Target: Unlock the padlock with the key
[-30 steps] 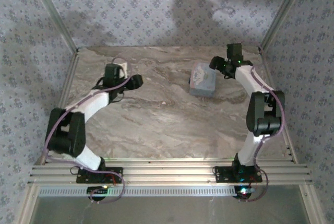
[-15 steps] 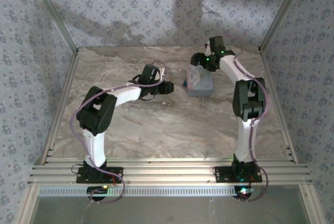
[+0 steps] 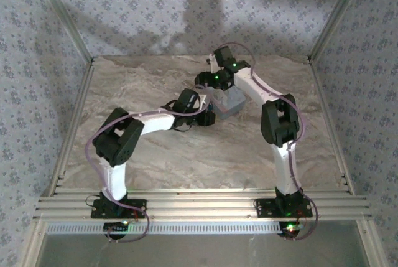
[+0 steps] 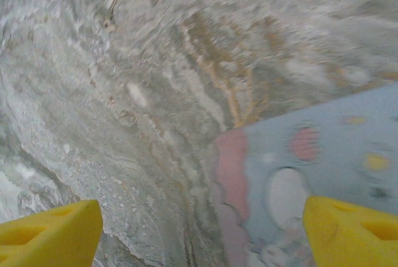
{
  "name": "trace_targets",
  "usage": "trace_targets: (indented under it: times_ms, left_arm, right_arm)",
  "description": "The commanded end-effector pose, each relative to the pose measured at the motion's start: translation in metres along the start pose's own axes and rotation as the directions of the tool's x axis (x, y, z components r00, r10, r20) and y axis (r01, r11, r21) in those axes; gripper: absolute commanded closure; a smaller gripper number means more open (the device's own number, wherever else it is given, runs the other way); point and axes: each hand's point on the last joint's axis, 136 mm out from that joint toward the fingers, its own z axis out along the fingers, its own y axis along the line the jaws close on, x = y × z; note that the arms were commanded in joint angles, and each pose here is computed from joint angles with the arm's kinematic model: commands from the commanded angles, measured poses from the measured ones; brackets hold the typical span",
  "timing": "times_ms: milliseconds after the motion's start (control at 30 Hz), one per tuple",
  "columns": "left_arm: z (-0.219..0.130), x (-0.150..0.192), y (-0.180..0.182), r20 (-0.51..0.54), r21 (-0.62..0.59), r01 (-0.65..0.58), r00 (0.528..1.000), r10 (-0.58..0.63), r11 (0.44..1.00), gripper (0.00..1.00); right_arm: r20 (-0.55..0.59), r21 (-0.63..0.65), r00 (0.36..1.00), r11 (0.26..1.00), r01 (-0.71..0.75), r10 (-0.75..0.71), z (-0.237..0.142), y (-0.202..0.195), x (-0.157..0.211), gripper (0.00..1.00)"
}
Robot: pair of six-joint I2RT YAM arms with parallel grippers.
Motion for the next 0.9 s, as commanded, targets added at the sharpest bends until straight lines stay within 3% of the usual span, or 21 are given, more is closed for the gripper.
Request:
trace_targets:
  times_ms: [0,167,333,600,867]
  left_arm:
    - [-0.031,-0.015,-0.006,0.052,-0.039,-0.062,0.997,0.064,0.997,0.58]
    - [-0.049,-0.010,0.011,0.056,-0.080,-0.030,0.998,0.035,0.996,0.57]
    - [-0.058,-0.006,0.023,0.045,-0.103,-0.021,0.999,0.026,0.994,0.55]
    - [-0.074,-0.001,0.038,0.047,-0.138,0.009,0.999,-0.003,0.990,0.54]
    - [-0.116,-0.004,0.055,0.137,-0.206,0.043,0.990,-0.014,0.978,0.53]
  right_arm:
    - [0.136,0.097,0.975,0.977,-0.187,0.173,-0.059,-0.042,-0.037,0.14]
    - [0.140,0.201,0.961,0.944,-0.263,0.238,-0.049,-0.089,-0.034,0.13]
    - [0.085,0.206,0.973,0.952,-0.226,0.213,-0.015,-0.098,-0.035,0.13]
    - [-0.040,0.012,0.997,0.998,0.064,-0.064,0.031,-0.026,-0.016,0.16]
    - [-0.181,-0.198,0.936,0.943,0.266,-0.302,0.043,0.051,0.055,0.21]
